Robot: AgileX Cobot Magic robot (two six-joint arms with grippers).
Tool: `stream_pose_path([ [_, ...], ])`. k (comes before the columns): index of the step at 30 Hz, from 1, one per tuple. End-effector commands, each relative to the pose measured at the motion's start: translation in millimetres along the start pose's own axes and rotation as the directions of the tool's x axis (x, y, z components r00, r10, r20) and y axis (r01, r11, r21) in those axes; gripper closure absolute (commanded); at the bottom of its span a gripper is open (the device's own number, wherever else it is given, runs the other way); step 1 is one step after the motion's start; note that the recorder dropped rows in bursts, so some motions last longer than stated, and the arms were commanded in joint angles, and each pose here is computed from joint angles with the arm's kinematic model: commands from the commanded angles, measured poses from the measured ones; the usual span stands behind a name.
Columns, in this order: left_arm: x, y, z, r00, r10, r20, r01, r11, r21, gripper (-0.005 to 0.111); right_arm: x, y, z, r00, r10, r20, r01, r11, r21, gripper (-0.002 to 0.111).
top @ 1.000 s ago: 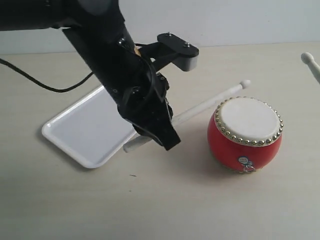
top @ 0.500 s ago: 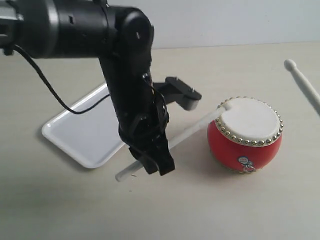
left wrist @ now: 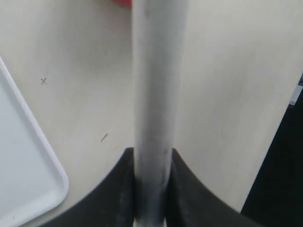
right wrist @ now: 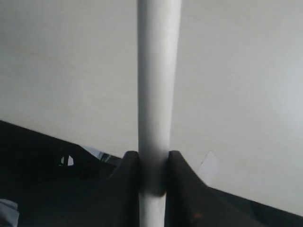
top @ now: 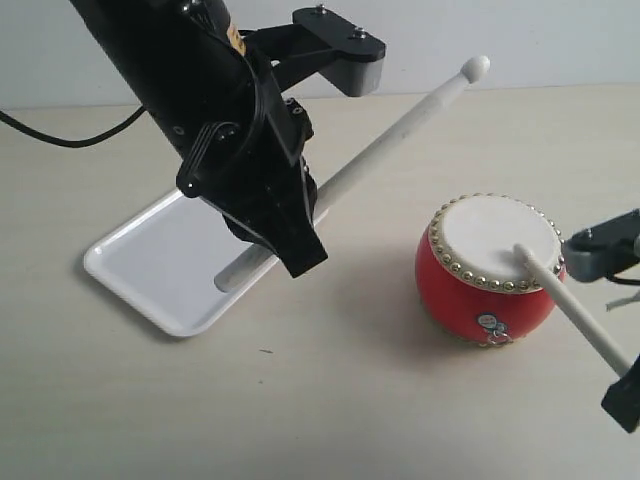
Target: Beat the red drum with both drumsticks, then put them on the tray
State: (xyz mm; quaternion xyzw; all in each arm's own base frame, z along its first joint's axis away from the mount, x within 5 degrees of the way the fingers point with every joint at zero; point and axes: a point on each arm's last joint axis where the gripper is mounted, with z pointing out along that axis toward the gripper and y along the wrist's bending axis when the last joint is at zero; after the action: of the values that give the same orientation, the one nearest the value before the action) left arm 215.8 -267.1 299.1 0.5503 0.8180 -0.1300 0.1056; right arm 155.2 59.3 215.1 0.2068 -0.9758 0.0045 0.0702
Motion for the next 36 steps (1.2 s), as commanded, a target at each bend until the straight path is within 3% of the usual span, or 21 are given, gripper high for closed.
stream_pose_path([
  [1, -0.3, 0.0, -0.1, 1.000, -0.014, 0.001, 0.014, 1.000, 0.006, 0.107, -1.6, 0.9, -41.0, 0.980, 0.020, 0.199, -0.019, 1.000, -0.005, 0.108],
  [7, -6.7, -1.2, 33.4, 0.998, -0.009, -0.070, 0.012, 0.999, 0.034, 0.107, 27.9, -1.6, -94.3, 0.883, 0.040, 0.467, -0.068, 0.997, 0.044, 0.108],
  [12, -18.9, -3.7, 89.4, 0.985, 0.030, -0.169, -0.018, 0.997, 0.074, 0.107, 38.1, -2.9, -94.6, 0.868, 0.061, 0.493, -0.099, 0.994, 0.051, 0.108],
  [16, -21.8, 4.3, 137.6, 0.945, 0.034, -0.324, 0.007, 0.992, 0.126, 0.107, 39.7, -1.5, -90.6, 0.872, 0.067, 0.485, -0.096, 0.995, 0.036, 0.108],
  [18, -27.1, 11.9, 151.2, 0.942, 0.009, -0.336, 0.032, 0.993, 0.115, 0.107, 40.2, -1.4, -90.3, 0.872, 0.067, 0.485, -0.096, 0.995, 0.035, 0.108],
  [21, -33.5, 15.2, 138.4, 0.956, -0.008, -0.292, 0.043, 0.993, 0.113, 0.107, 42.0, -1.1, -91.3, 0.868, 0.067, 0.492, -0.096, 0.995, 0.033, 0.108],
  [27, -42.0, 6.1, 67.1, 0.991, 0.010, -0.131, -0.002, 0.998, 0.066, 0.107, 37.0, -1.6, -81.6, 0.892, 0.056, 0.448, -0.083, 0.996, 0.041, 0.108],
  [32, -37.9, -2.7, 5.0, 1.000, 0.024, -0.004, -0.024, 1.000, -0.014, 0.107, 31.0, -2.2, -23.6, 0.980, 0.030, 0.195, -0.040, 0.998, 0.047, 0.108],
  [36, -33.8, -10.0, -23.1, 0.998, 0.026, 0.064, -0.025, 0.999, -0.028, 0.107, 24.5, -2.8, 11.8, 1.000, 0.010, -0.012, -0.009, 0.999, 0.038, 0.108],
])
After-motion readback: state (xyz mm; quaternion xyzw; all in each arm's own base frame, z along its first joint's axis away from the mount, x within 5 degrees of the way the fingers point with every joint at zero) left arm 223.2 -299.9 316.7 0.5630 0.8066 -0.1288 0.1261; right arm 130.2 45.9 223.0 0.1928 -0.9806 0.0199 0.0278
